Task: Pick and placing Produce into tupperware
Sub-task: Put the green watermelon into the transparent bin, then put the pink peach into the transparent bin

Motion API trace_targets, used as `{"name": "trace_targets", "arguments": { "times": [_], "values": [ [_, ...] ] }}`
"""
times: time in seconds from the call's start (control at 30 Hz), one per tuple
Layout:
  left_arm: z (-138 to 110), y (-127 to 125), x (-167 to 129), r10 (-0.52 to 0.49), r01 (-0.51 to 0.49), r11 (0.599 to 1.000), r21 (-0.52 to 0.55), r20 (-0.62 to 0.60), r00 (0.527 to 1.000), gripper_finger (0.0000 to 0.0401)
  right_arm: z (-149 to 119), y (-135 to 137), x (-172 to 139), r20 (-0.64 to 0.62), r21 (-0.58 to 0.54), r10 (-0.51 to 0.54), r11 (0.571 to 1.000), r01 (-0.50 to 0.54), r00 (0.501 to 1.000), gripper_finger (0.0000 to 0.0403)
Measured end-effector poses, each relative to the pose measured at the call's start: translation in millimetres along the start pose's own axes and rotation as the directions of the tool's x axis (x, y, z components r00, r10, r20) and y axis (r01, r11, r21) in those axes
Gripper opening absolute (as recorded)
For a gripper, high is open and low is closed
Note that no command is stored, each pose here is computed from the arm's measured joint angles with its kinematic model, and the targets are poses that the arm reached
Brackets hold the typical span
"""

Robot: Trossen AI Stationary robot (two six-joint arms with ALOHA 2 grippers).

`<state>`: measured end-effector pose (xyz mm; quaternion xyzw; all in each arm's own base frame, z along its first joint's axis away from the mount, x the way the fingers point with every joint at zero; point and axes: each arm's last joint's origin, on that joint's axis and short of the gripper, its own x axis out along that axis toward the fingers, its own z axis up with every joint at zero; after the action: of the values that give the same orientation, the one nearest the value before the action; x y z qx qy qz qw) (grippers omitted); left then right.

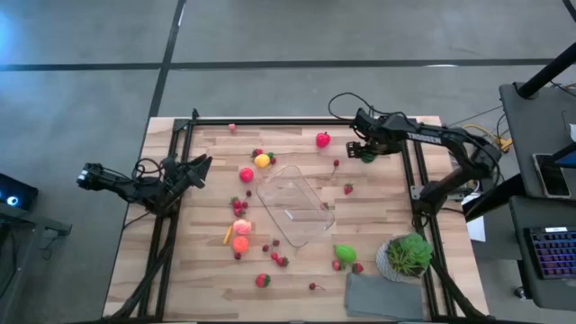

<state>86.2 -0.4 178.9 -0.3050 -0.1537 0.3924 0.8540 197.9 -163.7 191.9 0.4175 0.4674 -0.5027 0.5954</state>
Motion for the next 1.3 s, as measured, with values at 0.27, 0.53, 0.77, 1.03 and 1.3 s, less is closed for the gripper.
{"name": "trace_targets", "arguments": {
  "times": [0.27,0.53,0.77,1.03,1.3],
  "values": [
    [0.0,0.1,0.0,0.001,-0.001,1.0,0.001,0.0,1.0,0.0241,-22.9,54.7,-41.4,0.028,-0.217,0.32,0.927,-0.307,0.947,0.0283],
    [0.0,0.1,0.0,0.001,-0.001,1.0,0.001,0.0,1.0,0.0241,-48.3,120.1,-92.6,-0.026,-0.506,0.54,0.719,-0.477,0.842,0.029],
    [0.0,0.0,0.0,0.001,-0.001,1.0,0.0,0.0,1.0,0.0241,-66.5,163.1,-106.8,-0.228,-0.627,0.605,0.508,-0.591,0.763,0.0291],
    [0.0,0.0,0.0,0.0,0.0,1.0,0.0,0.0,1.0,0.0241,-75.0,202.2,-68.1,-0.341,-0.619,0.504,0.515,-0.593,0.794,0.0294],
    [-0.1,0.1,0.0,0.0,0.0,1.0,0.0,0.0,1.0,0.0241,-70.4,219.3,-75.4,-0.267,-0.647,0.502,0.539,-0.539,0.823,0.0343]
  ]
}}
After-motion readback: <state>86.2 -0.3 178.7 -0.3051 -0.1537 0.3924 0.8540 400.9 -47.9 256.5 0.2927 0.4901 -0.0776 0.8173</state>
